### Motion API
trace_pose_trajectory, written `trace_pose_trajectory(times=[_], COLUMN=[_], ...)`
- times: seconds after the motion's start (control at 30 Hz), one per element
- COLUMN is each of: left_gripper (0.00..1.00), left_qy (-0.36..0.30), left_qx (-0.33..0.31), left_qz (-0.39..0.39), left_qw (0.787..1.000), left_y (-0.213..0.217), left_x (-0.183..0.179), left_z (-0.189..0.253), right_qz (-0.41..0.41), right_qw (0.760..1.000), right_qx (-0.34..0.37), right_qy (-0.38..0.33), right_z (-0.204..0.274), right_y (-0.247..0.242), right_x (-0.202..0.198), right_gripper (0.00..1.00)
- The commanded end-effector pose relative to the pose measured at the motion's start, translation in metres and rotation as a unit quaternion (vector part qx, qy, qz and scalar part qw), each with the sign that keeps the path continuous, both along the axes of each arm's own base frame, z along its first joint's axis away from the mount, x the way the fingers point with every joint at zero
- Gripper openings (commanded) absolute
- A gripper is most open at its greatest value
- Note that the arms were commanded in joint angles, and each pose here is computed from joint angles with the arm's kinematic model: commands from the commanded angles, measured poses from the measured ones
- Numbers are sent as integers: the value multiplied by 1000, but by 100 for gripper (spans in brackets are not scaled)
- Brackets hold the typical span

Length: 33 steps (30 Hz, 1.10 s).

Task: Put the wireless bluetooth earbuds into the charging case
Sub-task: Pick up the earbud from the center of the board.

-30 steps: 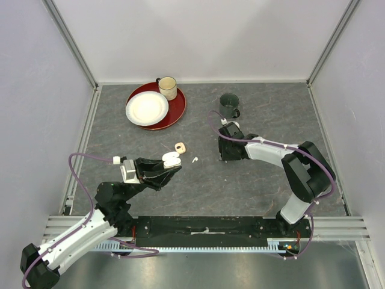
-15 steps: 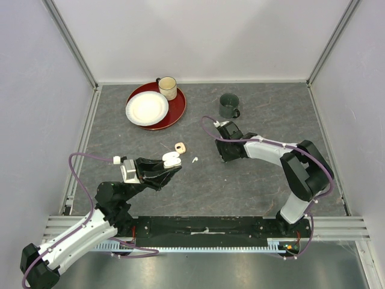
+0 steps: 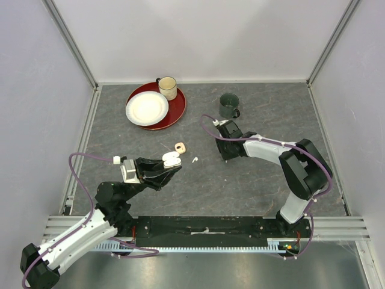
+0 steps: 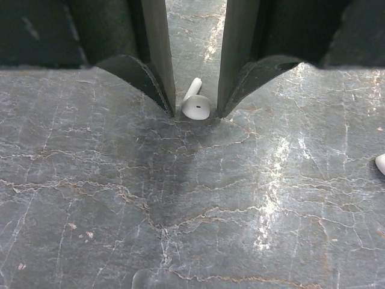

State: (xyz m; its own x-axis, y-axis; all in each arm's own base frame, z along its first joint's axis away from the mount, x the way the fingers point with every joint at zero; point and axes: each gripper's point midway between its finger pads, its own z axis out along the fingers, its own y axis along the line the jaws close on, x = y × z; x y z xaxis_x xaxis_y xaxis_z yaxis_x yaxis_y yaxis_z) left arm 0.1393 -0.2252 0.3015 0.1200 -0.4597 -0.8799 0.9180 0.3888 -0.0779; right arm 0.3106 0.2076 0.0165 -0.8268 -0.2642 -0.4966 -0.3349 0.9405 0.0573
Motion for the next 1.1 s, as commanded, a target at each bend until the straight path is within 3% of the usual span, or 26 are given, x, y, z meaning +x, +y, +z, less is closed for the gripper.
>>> trace_pose_trajectory(times=[0.0,0.37,0.53,0.67,1.07], left_gripper=[2,2,2,2,2], left_qy=[6,9,9,10,12], left_qx=[-14,-13,-12,-12,-12], left_qz=[-3,-5,-4,-4,-6], left_qw=[1000,1000,1000,1000,1000], left_y=[1,0,0,1,0], left_x=[-1,-1,-1,-1,-1], left_z=[6,4,3,3,2], right_qz=[-5,-16,-17,-16,-28], right_qw=[1000,999,999,999,999], right_qx=[10,6,6,1,-11], right_qy=[25,35,31,29,29], right_z=[-12,-17,-10,-8,-7], right_y=[6,2,0,-3,-8], right_x=[-5,-10,-12,-13,-13], right_gripper=[40,35,43,44,37])
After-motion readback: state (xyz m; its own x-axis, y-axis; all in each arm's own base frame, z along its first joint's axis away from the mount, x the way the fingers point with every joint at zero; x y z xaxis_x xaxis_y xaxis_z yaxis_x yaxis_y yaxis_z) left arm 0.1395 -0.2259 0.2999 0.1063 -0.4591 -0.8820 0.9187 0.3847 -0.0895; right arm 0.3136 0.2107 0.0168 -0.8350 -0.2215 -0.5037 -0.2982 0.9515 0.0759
